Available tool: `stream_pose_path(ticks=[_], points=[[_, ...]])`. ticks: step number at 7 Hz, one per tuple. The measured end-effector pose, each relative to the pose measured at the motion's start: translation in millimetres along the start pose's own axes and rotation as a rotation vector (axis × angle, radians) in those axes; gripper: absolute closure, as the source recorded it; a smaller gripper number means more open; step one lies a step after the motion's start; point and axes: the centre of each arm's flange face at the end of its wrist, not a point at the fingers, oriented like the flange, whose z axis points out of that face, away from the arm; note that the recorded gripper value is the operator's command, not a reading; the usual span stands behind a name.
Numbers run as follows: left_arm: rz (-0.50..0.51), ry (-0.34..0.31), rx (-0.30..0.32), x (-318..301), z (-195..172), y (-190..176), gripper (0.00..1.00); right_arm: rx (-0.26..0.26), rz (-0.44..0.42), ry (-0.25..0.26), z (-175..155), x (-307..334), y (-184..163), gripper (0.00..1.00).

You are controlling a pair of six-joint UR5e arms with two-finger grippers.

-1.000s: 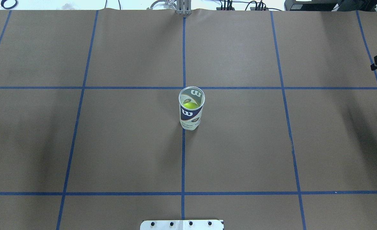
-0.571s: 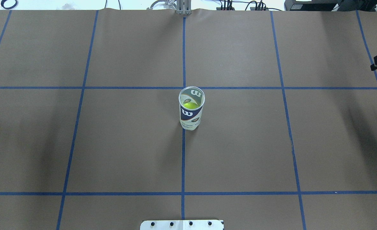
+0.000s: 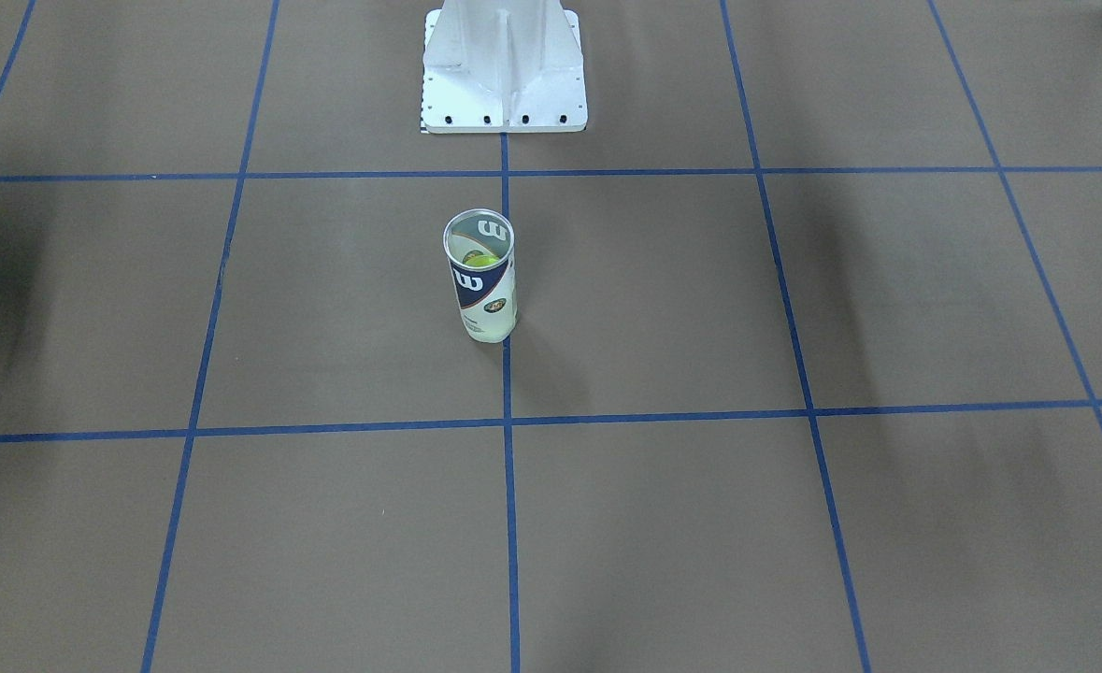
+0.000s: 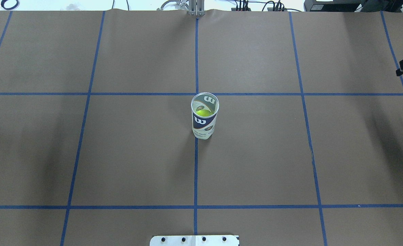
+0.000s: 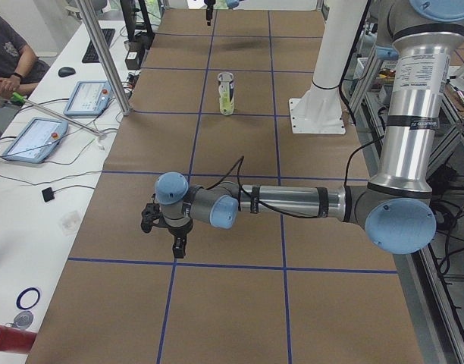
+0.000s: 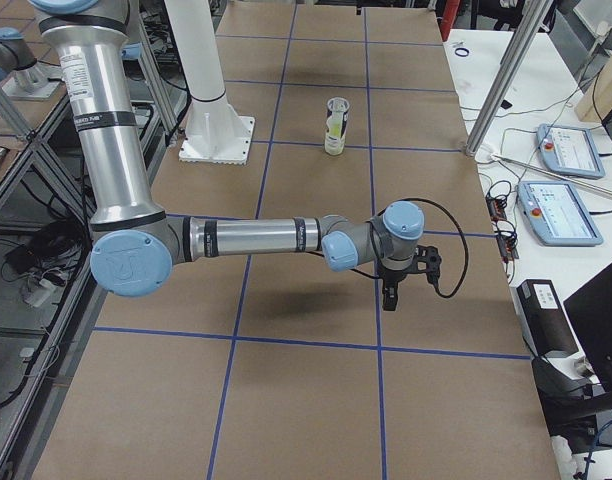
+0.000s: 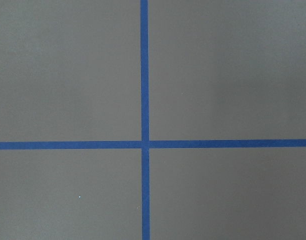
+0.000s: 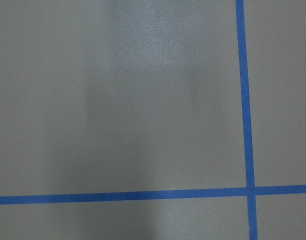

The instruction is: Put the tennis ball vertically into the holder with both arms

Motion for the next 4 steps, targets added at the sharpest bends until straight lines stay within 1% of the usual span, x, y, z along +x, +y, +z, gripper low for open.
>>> stream_pose_path(ticks=[4], points=[[-0.001,-0.001,-0.003,-1.2,1.7,0.3,0.00,-0.003,-0.003,-0.001,1.7,-2.0,-0.2,0.00]])
